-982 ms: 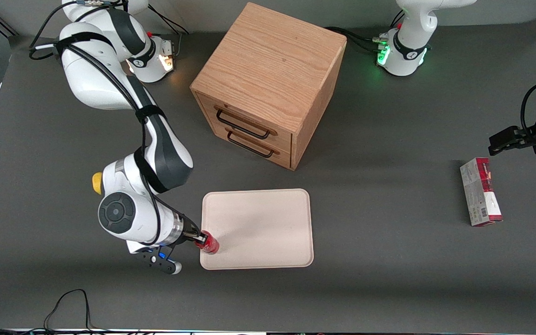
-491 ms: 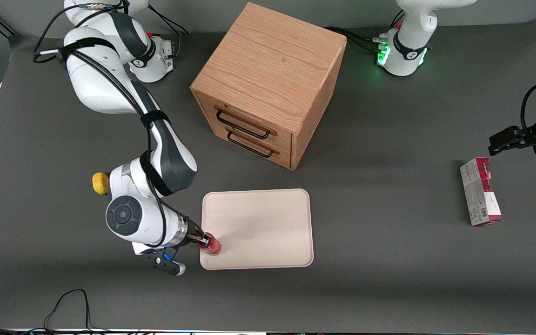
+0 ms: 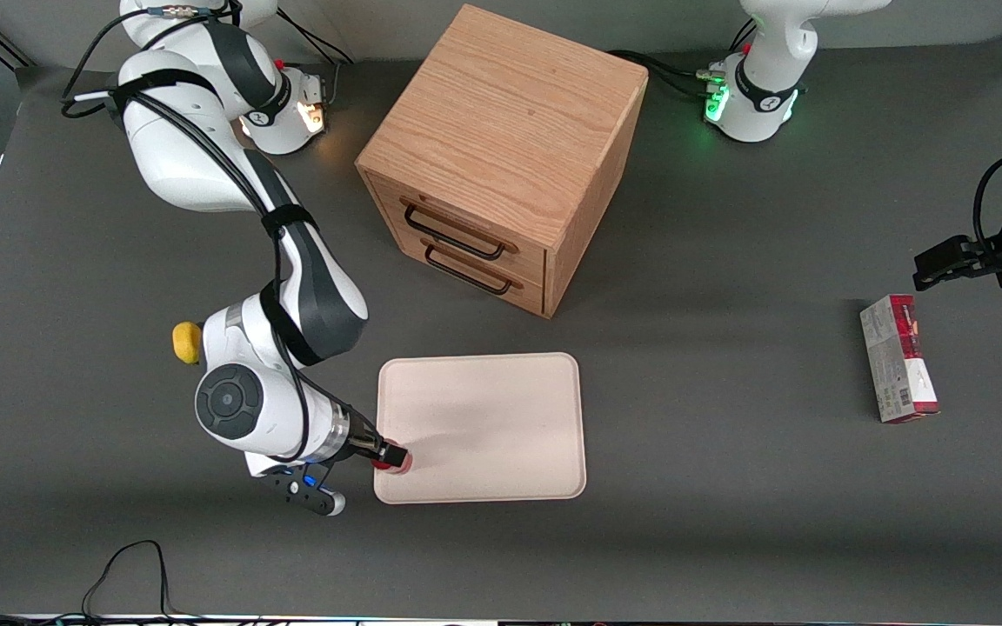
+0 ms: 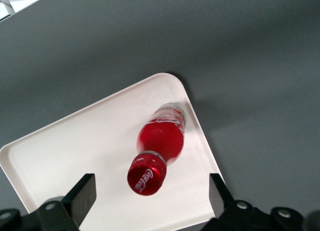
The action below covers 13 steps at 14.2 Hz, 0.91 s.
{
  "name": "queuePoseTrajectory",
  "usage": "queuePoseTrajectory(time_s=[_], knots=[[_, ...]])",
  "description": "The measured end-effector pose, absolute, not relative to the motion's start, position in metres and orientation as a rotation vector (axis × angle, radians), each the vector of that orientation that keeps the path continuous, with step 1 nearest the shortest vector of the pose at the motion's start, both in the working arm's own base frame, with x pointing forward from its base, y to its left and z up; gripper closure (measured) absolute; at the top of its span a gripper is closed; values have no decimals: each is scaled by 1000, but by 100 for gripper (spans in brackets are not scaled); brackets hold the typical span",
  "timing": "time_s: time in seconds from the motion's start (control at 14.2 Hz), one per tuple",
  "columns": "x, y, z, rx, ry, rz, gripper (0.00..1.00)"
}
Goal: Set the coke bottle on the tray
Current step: 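Open the right gripper to release the bottle on the tray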
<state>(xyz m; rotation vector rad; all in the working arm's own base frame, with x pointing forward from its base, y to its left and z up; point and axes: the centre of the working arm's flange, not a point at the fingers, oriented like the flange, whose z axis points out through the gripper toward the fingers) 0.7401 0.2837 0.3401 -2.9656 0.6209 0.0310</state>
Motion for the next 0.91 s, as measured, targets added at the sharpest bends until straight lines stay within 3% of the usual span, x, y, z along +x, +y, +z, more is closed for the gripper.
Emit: queuePoseTrajectory(time_s=[0.77, 0.91], knots=[[740, 284, 344, -2966, 620, 30, 0], [734, 281, 351, -2994, 605, 78, 0]])
